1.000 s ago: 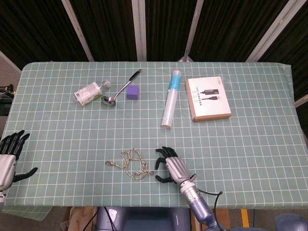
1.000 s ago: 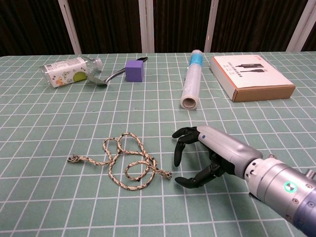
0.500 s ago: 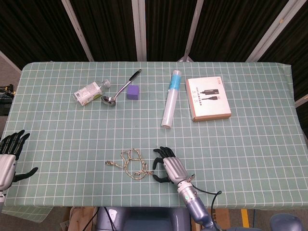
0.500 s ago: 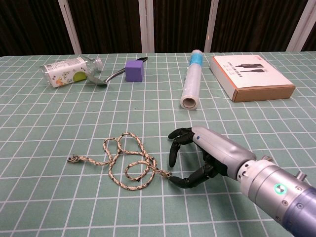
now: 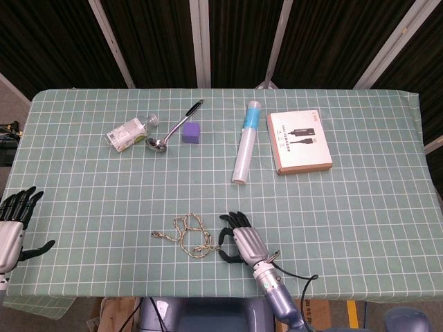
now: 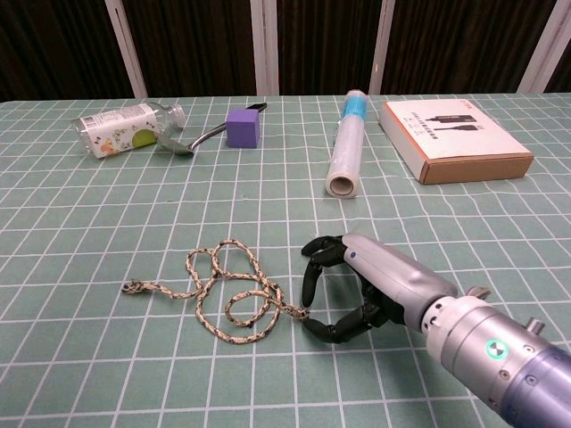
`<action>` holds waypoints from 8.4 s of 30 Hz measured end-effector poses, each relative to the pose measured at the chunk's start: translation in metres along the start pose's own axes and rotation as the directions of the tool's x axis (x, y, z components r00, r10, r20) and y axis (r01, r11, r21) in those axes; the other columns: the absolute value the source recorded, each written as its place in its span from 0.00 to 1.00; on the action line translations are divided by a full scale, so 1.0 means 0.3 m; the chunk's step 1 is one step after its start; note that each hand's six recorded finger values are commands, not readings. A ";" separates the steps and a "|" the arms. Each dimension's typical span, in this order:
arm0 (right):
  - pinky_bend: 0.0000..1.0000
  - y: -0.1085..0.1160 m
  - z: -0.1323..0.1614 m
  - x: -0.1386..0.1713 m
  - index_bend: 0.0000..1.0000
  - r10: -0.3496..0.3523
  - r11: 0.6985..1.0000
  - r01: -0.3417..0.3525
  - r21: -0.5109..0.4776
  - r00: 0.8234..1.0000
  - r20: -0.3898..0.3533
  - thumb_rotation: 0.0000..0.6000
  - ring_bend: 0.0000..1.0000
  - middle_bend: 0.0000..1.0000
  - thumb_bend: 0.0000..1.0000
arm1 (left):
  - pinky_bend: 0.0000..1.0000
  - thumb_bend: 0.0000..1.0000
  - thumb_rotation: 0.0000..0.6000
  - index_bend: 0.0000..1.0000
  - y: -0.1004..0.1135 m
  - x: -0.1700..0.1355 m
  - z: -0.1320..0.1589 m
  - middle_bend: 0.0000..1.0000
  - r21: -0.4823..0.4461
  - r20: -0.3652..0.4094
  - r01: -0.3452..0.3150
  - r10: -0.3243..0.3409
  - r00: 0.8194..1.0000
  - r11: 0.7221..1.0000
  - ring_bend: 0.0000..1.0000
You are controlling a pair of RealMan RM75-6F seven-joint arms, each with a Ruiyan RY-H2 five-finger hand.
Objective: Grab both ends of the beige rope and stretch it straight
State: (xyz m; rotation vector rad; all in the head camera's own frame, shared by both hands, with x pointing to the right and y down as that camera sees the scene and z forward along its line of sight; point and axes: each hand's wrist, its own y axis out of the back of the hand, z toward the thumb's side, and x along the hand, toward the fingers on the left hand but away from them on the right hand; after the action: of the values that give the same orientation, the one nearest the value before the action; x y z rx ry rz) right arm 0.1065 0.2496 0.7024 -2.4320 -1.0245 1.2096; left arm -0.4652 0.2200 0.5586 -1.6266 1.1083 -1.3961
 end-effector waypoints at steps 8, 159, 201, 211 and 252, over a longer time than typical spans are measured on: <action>0.00 -0.006 0.002 -0.003 0.56 0.000 1.000 0.000 -0.003 1.000 0.001 1.00 0.00 0.17 0.40 | 0.00 0.07 1.00 0.00 0.000 0.002 -0.001 0.00 -0.005 -0.002 0.000 0.000 1.000 1.000 0.00; 0.00 0.640 -0.244 0.160 0.70 -0.340 0.939 0.324 0.116 0.925 0.169 1.00 0.00 0.20 0.48 | 0.00 0.51 1.00 0.62 -0.284 0.247 0.617 0.18 0.027 0.206 0.192 -0.193 0.959 0.981 0.00; 0.00 0.918 -0.532 0.376 0.70 -0.505 0.863 0.458 0.215 0.799 0.327 1.00 0.00 0.20 0.48 | 0.00 0.52 1.00 0.62 -0.087 0.224 0.232 0.18 -0.028 0.013 0.091 -0.091 0.996 0.995 0.00; 0.00 0.942 -0.557 0.395 0.70 -0.520 0.854 0.470 0.224 0.780 0.347 1.00 0.00 0.20 0.48 | 0.00 0.52 1.00 0.62 -0.117 0.218 0.225 0.18 -0.024 0.011 0.112 -0.111 0.994 0.993 0.00; 0.00 0.915 -0.727 0.455 0.70 -0.504 0.862 0.389 0.326 0.728 0.465 1.00 0.00 0.20 0.48 | 0.00 0.52 1.00 0.62 -0.299 0.246 0.301 0.18 0.070 0.032 0.189 -0.192 0.981 0.979 0.00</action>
State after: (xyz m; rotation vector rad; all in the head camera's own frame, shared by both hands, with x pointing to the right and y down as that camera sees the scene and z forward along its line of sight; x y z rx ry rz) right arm 0.4639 0.1634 0.6232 -1.5554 -1.4410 1.7394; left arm -0.3587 0.1842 0.6534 -1.7404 0.8927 -1.5002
